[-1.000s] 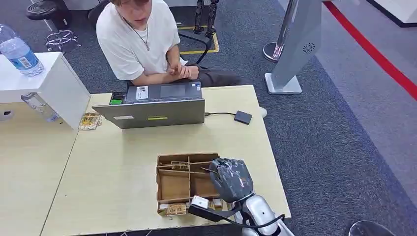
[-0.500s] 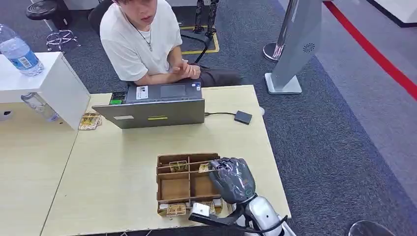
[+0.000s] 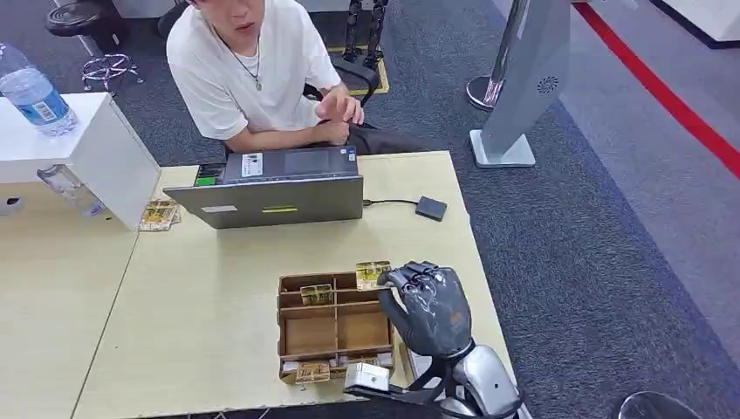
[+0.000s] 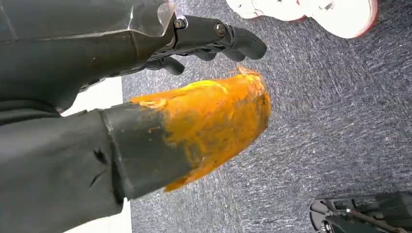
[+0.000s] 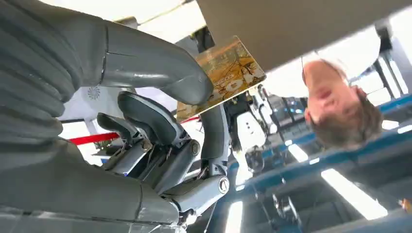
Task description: Pass the card to the sensor for recognition and then transmit it.
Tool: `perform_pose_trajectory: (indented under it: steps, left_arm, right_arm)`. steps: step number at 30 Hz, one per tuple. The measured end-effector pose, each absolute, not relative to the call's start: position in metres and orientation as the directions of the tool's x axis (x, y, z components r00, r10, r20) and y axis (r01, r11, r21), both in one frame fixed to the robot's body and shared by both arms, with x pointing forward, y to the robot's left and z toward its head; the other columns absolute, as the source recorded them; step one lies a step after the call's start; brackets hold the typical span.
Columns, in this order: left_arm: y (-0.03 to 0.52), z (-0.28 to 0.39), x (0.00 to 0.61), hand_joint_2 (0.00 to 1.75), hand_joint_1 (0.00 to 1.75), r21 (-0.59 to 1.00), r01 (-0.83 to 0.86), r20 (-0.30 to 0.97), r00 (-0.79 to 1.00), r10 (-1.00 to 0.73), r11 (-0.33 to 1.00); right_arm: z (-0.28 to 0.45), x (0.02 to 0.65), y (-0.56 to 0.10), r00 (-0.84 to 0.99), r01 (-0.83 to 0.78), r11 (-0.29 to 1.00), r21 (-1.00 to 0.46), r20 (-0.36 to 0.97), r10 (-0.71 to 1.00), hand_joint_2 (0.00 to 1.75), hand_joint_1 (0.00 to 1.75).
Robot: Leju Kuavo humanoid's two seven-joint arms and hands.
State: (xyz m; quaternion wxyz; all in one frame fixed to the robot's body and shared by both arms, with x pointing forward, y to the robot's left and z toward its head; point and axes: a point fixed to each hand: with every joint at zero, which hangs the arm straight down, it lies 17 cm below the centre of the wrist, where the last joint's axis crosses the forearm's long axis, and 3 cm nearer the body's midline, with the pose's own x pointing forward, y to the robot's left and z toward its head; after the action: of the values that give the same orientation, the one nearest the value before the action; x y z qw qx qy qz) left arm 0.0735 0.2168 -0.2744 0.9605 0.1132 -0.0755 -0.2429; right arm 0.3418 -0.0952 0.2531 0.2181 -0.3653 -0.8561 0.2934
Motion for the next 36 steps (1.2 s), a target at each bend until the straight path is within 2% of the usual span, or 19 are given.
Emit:
perform_pose_trajectory:
  steps: [21,22,23,31,32,36]
  left_arm:
    - [0.215,-0.274,0.076,0.0,0.0,0.258,0.478,0.097,0.852,-0.515,0.839]
    - [0.215,-0.274,0.076,0.0,0.0,0.259,0.479,0.097,0.851,-0.516,0.839]
    - [0.215,-0.274,0.076,0.0,0.0,0.259,0.479,0.097,0.851,-0.516,0.839]
    - [0.215,-0.274,0.076,0.0,0.0,0.259,0.481,0.098,0.85,-0.518,0.838]
    - [0.214,-0.274,0.076,0.0,0.0,0.258,0.482,0.098,0.85,-0.518,0.838]
    - [0.213,-0.274,0.076,0.0,0.0,0.256,0.481,0.098,0.85,-0.518,0.838]
  right_arm:
    - [0.297,0.395,-0.098,-0.602,0.553,0.588,-0.59,0.205,0.771,1.75,1.75]
    - [0.297,0.398,-0.098,-0.6,0.553,0.585,-0.593,0.204,0.774,1.75,0.68]
    - [0.296,0.402,-0.097,-0.594,0.552,0.581,-0.598,0.207,0.777,1.75,0.0]
    - [0.286,0.423,-0.096,-0.563,0.536,0.563,-0.629,0.231,0.794,1.75,0.0]
    - [0.285,0.423,-0.095,-0.562,0.536,0.561,-0.631,0.23,0.795,0.0,0.0]
    - [0.281,0.425,-0.096,-0.557,0.529,0.562,-0.636,0.239,0.795,0.0,0.0]
